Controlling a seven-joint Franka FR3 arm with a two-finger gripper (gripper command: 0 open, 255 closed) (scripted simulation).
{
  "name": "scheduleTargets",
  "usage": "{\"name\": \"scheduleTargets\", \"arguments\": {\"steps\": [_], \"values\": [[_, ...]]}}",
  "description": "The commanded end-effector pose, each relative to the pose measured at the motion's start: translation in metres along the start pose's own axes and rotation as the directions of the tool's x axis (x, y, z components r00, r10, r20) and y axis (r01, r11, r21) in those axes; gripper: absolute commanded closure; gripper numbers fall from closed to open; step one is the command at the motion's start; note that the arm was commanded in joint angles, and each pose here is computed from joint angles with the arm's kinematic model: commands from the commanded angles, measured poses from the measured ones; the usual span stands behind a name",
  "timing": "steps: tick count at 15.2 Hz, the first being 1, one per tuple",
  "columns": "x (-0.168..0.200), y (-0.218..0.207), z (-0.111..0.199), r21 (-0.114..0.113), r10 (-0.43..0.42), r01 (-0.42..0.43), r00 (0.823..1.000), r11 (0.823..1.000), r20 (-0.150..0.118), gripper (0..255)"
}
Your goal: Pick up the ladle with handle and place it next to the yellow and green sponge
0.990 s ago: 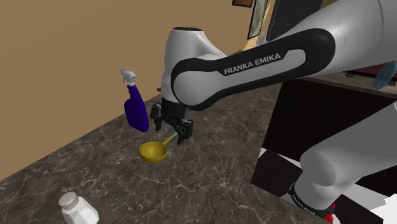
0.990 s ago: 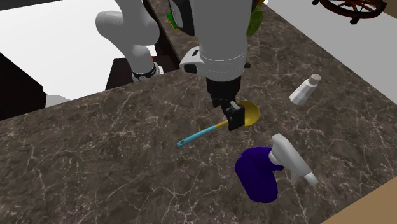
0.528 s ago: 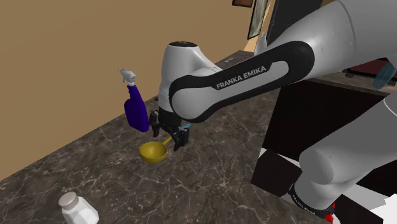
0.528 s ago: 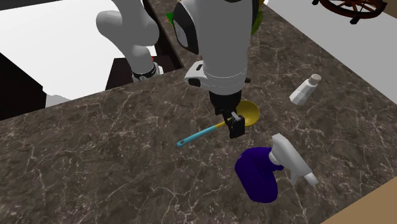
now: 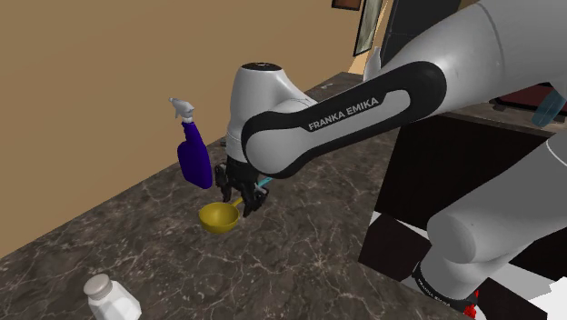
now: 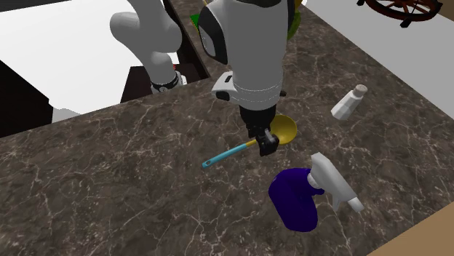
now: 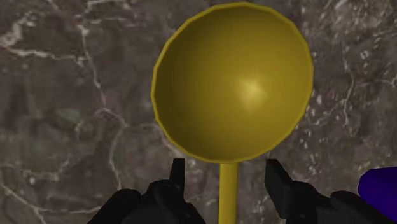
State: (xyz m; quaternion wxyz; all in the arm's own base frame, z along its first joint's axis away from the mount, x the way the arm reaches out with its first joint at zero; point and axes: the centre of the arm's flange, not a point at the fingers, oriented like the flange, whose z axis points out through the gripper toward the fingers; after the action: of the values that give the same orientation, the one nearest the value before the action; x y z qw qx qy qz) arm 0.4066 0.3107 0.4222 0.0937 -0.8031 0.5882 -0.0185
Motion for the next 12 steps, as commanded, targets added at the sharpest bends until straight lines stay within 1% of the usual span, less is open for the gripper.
{"name": "scheduleTargets", "arguments": {"steps": [1, 9, 12], "values": [[0.0, 0.0, 0.0, 0.0, 0.0, 0.0, 1.0, 1.0, 0.0, 255], [0.0, 0.0, 0.0, 0.0, 0.0, 0.0, 1.0, 1.0, 0.0, 255], [-0.001, -0.003, -0.016, 0.0, 0.0, 0.0, 1.0, 1.0, 0.0, 255]]}}
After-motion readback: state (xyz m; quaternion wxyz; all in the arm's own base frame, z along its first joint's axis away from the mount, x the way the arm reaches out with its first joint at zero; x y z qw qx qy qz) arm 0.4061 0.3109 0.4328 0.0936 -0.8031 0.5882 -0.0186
